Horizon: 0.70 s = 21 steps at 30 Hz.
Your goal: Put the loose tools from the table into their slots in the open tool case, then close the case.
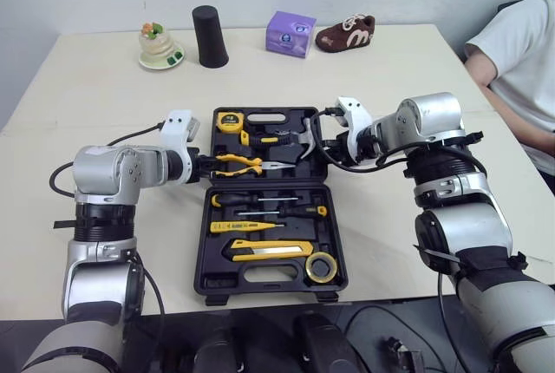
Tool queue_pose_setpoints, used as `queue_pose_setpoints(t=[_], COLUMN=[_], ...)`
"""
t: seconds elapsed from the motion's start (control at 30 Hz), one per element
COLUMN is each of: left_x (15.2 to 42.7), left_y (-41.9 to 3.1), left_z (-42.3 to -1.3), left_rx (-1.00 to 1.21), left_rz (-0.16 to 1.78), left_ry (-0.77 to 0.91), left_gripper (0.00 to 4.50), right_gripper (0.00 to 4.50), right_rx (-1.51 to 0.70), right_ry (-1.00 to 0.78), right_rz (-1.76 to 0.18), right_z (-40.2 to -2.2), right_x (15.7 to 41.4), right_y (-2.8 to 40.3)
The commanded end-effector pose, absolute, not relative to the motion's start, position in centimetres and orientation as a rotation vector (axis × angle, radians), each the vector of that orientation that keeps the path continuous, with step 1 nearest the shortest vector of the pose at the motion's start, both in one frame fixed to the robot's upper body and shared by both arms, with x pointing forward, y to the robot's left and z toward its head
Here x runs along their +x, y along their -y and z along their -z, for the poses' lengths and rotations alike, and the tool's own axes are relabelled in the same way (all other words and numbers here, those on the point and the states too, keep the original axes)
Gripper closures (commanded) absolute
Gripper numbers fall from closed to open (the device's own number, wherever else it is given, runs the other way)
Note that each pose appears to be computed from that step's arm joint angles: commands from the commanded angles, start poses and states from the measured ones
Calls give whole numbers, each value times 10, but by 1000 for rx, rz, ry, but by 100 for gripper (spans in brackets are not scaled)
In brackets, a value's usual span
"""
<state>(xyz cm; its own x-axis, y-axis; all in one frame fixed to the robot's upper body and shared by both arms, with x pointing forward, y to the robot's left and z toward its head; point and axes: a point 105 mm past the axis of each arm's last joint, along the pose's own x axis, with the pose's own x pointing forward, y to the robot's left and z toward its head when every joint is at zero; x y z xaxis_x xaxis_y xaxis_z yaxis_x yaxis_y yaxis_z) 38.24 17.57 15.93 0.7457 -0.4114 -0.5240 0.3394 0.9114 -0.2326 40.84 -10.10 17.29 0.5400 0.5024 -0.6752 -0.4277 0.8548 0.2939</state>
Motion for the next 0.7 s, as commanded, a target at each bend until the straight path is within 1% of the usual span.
queue_pose_setpoints(t=[0.03, 0.07, 0.1, 0.2, 0.27, 0.33, 0.4, 0.43, 0.47, 0.5, 0.53, 0.57, 0.63, 0.7], left_x=[392, 393, 395, 397, 396, 393, 392, 390, 389, 386, 380, 375, 369, 363], left_y=[-188, -189, -191, -197, -203, -204, -206, -204, -204, -208, -206, -202, -202, -211], left_z=[-196, -200, -209, -233, -248, -255, -256, -256, -259, -259, -257, -250, -236, -227], left_rx=[-136, -146, -142, -140, -150, -120, -71, -40, -49, -10, 81, 218, 417, 454], left_rz=[354, 351, 342, 314, 291, 292, 275, 293, 282, 254, 273, 296, 322, 300], left_ry=[-378, -349, -282, -105, 27, 107, 153, 173, 218, 261, 308, 317, 329, 356], left_gripper=[437, 437, 438, 442, 449, 449, 449, 449, 449, 449, 449, 449, 449, 449], right_gripper=[450, 450, 450, 450, 450, 450, 450, 450, 450, 450, 450, 450, 450, 450], right_rx=[138, 138, 113, 8, -12, -40, -103, -173, -275, -435, -560, -637, -721, -839], right_ry=[-659, -609, -537, -243, -40, 76, 158, 215, 262, 320, 345, 355, 366, 392], right_rz=[-588, -605, -624, -683, -667, -650, -658, -662, -645, -615, -589, -572, -566, -583], right_z=[-200, -206, -215, -244, -258, -263, -262, -260, -251, -238, -224, -214, -202, -192], right_x=[417, 419, 420, 422, 424, 424, 423, 421, 421, 419, 418, 417, 417, 413], right_y=[97, 95, 95, 95, 102, 107, 109, 111, 118, 127, 135, 141, 148, 152])
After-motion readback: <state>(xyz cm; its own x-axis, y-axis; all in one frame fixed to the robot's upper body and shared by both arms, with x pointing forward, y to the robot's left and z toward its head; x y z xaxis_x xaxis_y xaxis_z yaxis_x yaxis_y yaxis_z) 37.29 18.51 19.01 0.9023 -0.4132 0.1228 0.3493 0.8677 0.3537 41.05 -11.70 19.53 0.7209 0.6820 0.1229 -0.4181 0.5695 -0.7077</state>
